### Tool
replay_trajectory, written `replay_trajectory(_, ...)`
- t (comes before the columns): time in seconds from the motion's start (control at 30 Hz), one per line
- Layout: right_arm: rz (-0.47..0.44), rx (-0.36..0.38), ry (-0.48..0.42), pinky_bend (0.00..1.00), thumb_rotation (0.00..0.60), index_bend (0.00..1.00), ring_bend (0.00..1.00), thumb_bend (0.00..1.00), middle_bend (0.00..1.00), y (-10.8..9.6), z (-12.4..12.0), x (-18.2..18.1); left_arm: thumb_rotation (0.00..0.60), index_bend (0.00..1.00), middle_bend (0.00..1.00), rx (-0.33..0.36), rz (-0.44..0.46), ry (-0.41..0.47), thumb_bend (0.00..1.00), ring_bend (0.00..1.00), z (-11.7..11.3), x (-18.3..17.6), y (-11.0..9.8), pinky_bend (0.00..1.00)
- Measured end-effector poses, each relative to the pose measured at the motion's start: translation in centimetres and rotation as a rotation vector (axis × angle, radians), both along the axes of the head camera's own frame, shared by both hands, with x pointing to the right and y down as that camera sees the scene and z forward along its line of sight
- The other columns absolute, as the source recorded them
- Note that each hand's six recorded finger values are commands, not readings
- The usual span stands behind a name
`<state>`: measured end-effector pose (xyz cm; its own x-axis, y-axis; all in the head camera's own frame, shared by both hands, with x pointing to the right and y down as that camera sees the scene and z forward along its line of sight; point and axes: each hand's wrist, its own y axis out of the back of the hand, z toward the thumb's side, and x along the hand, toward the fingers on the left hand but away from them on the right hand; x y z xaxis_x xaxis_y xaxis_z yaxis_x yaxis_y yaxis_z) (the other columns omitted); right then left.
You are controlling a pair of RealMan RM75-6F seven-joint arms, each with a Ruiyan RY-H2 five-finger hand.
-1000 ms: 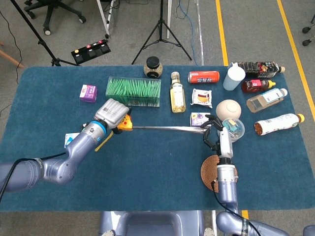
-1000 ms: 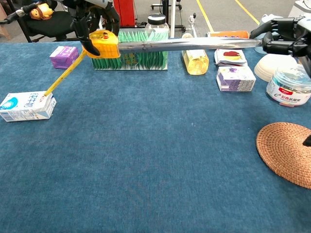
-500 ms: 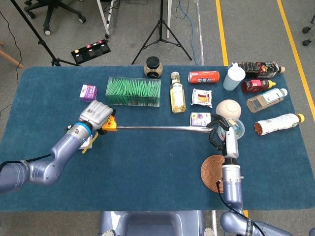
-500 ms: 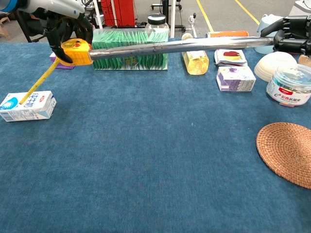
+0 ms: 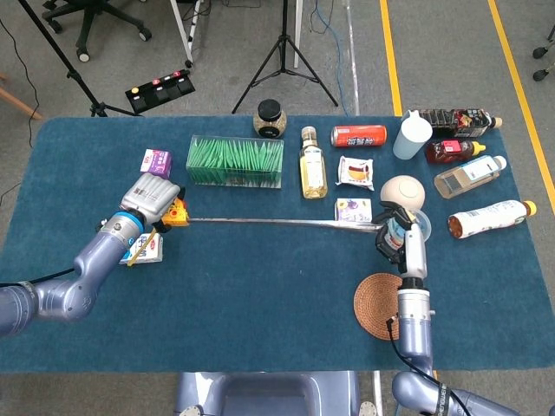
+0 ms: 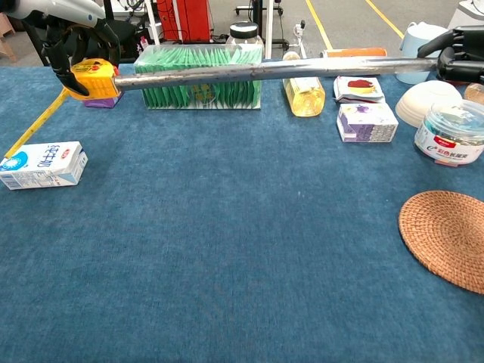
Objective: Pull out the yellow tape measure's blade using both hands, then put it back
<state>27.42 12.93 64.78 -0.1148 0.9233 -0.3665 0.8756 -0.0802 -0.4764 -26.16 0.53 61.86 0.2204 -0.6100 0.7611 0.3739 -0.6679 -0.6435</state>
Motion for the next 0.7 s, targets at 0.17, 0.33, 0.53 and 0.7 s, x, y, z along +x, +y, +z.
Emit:
replay_trajectory(0.17,-0.007,0.004,-0.002,0.18,0.585,0.5,0.25,0.72,0.26,0.0,-0.2,-0.2,0.6,0.56,0.45,-0.002,0.005,0.016,0.32,0.44,-0.1,0.6,0.1,0.59)
replay_trajectory(0.33,-0.016,0.011,-0.009,0.18,0.588,0.5,0.25,0.73,0.25,0.0,-0.4,-0.8,0.6,0.56,0.45,-0.004,0.024,0.043,0.32,0.44,-0.4,2.1,0.3,0.59)
replay_trajectory(0.53,-0.037,0.018,-0.022,0.18,0.587,0.5,0.25,0.72,0.25,0.1,-0.7,-2.1,0.6,0.56,0.45,-0.009,0.048,0.072,0.32,0.44,-0.7,4.1,0.5,0.59)
replay_trajectory(0.7,-0.055,0.019,-0.026,0.18,0.584,0.5,0.25,0.72,0.25,0.1,-0.8,-3.0,0.6,0.56,0.45,-0.017,0.061,0.087,0.32,0.44,-0.8,5.3,0.9,0.59)
